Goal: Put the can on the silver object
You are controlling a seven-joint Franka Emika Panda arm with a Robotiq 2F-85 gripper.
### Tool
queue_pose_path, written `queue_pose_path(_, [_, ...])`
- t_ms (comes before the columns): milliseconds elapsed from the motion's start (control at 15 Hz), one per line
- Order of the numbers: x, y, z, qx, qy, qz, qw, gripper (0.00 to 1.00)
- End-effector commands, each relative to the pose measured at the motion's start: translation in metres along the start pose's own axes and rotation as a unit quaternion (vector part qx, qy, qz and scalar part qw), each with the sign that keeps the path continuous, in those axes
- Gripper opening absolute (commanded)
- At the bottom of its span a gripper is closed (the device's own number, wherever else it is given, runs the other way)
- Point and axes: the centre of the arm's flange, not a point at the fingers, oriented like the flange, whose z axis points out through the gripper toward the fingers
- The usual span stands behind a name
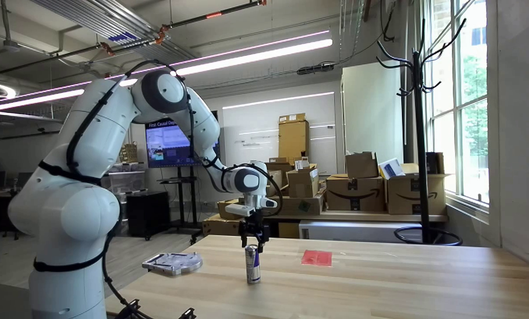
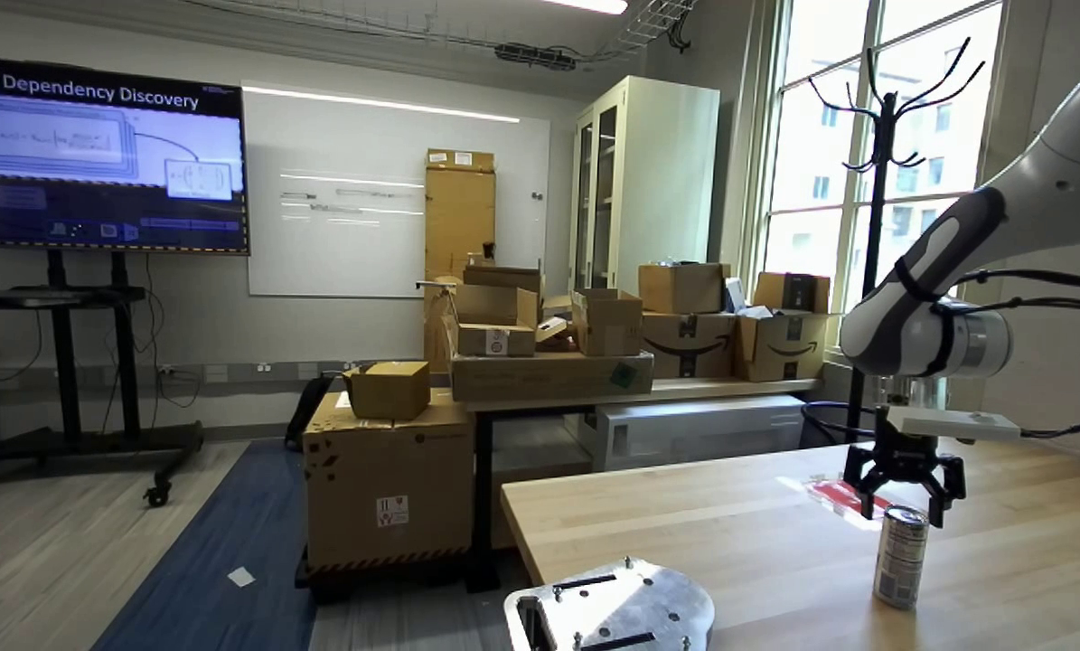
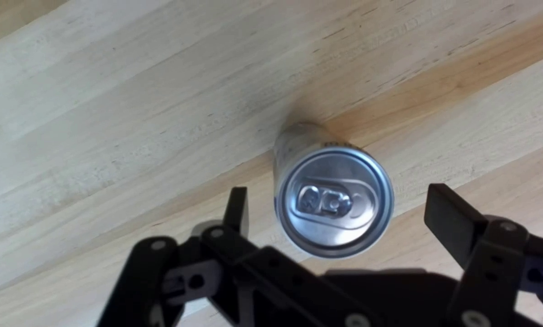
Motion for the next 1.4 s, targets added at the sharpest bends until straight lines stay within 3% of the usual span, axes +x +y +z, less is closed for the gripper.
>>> queue_pose_path(0, [0.002,0.002,0.009,0.008,-0.003,0.006,0.9999,1.0])
queue_pose_path(600, [0.003,0.001,0.029,0.004,-0.019,0.005,0.9998,1.0])
queue_pose_path(667, [0.003,0.0,0.03,0.003,-0.02,0.003,0.9998,0.75])
queue_pose_path(733, [0.003,0.0,0.031,0.003,-0.018,0.0,0.9998,0.74])
queue_pose_path(1067, [0.001,0.001,0.021,0.003,-0.007,-0.007,0.9999,0.35])
queue_pose_path(1333, [-0.017,0.0,-0.012,0.0,0.017,-0.013,0.9998,0.34])
